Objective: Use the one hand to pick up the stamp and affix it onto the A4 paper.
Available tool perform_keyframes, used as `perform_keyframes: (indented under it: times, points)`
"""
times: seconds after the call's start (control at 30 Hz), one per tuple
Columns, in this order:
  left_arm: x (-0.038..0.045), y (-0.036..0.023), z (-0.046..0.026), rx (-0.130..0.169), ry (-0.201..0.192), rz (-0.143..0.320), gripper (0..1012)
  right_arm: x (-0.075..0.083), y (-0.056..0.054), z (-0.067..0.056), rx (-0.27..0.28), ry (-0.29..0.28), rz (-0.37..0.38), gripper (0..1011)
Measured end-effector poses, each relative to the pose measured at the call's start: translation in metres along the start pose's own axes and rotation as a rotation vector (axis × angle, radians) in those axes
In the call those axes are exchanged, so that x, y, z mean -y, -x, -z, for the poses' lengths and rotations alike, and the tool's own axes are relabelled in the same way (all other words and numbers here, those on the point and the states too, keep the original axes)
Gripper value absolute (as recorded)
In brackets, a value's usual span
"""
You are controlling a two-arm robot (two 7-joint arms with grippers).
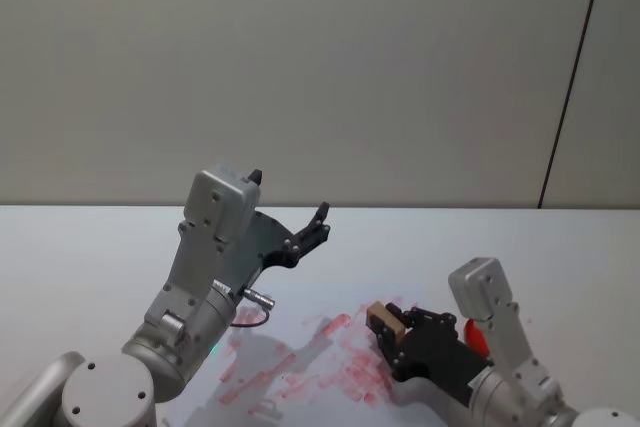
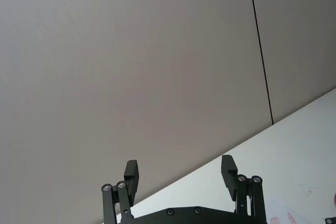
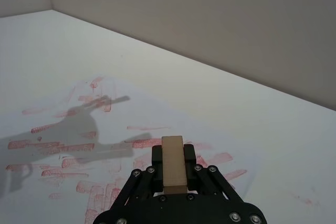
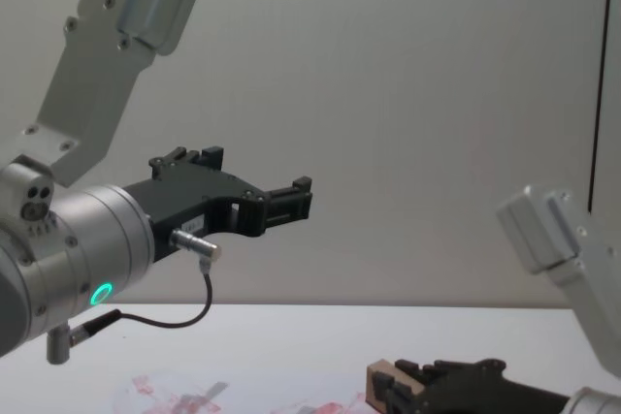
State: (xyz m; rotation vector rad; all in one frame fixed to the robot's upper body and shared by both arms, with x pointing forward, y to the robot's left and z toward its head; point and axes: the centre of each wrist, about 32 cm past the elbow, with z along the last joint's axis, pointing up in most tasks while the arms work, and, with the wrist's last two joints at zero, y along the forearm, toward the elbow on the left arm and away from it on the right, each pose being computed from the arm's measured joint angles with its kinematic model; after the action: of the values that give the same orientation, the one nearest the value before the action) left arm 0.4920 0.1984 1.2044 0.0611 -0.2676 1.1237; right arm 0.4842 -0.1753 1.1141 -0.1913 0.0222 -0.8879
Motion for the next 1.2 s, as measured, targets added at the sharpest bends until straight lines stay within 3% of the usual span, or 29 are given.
perform_keyframes:
  times: [0.47, 1.2]
  points:
    - [0.0, 0.0, 0.0, 0.0, 0.0, 0.0, 1003, -0.006, 0.003, 0.01, -0.001, 0.032, -0.01, 217]
    - [0.0, 0.0, 0.0, 0.0, 0.0, 0.0, 1002, -0.007, 0.008, 0.01, -0.003, 0.035, -0.013, 217]
